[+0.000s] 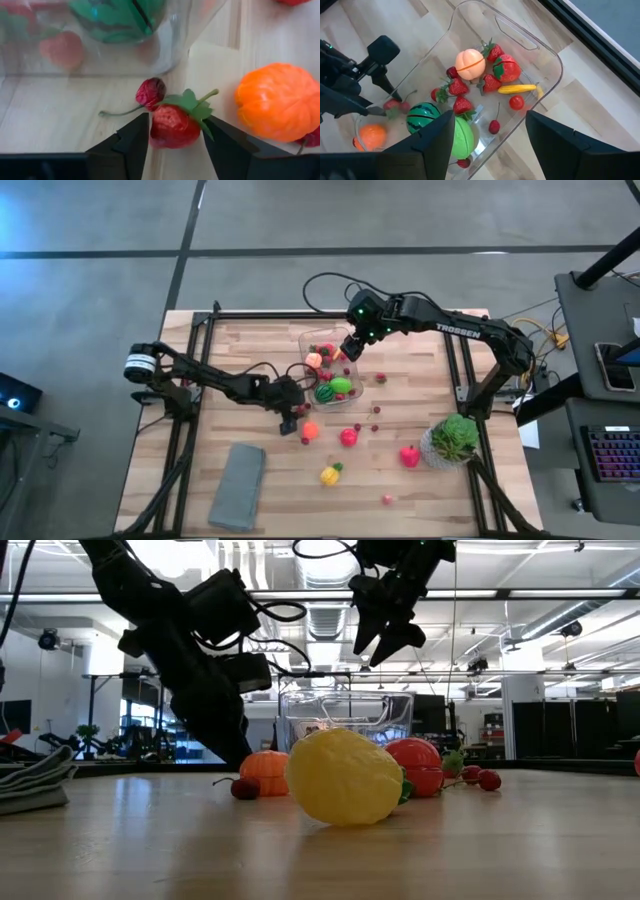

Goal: Pick and placing Produce into tupperware
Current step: Put the red strawberry into the transparent container

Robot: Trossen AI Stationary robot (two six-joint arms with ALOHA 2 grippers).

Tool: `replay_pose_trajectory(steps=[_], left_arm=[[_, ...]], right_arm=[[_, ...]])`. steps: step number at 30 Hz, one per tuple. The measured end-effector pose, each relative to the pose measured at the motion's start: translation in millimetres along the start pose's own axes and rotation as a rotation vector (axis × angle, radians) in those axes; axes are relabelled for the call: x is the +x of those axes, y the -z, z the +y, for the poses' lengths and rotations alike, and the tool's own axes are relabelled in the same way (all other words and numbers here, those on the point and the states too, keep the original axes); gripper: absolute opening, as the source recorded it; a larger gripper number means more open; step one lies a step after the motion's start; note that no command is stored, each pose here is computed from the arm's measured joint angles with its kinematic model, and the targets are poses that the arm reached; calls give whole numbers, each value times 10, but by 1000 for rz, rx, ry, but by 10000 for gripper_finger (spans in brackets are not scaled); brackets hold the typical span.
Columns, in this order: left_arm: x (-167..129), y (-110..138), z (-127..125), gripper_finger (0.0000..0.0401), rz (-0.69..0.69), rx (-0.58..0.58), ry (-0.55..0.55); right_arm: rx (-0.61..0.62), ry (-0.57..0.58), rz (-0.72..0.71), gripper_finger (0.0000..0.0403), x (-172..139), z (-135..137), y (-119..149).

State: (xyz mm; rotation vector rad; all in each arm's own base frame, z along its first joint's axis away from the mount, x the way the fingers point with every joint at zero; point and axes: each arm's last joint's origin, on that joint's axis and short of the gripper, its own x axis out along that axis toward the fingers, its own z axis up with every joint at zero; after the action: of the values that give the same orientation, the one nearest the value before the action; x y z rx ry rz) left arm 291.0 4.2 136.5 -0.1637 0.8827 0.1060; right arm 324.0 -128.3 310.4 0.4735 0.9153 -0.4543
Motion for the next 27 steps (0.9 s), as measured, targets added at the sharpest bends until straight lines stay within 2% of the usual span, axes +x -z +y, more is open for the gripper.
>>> replay_pose_trajectory(steps=[19,27], left_arm=[[-97,-8,7,110,7,0,-26],[-169,8,11,102,35,1,-29]], right_arm=[[-5,18,0,239,0,-12,1],[-2,21,5,238,-1,-23,4]])
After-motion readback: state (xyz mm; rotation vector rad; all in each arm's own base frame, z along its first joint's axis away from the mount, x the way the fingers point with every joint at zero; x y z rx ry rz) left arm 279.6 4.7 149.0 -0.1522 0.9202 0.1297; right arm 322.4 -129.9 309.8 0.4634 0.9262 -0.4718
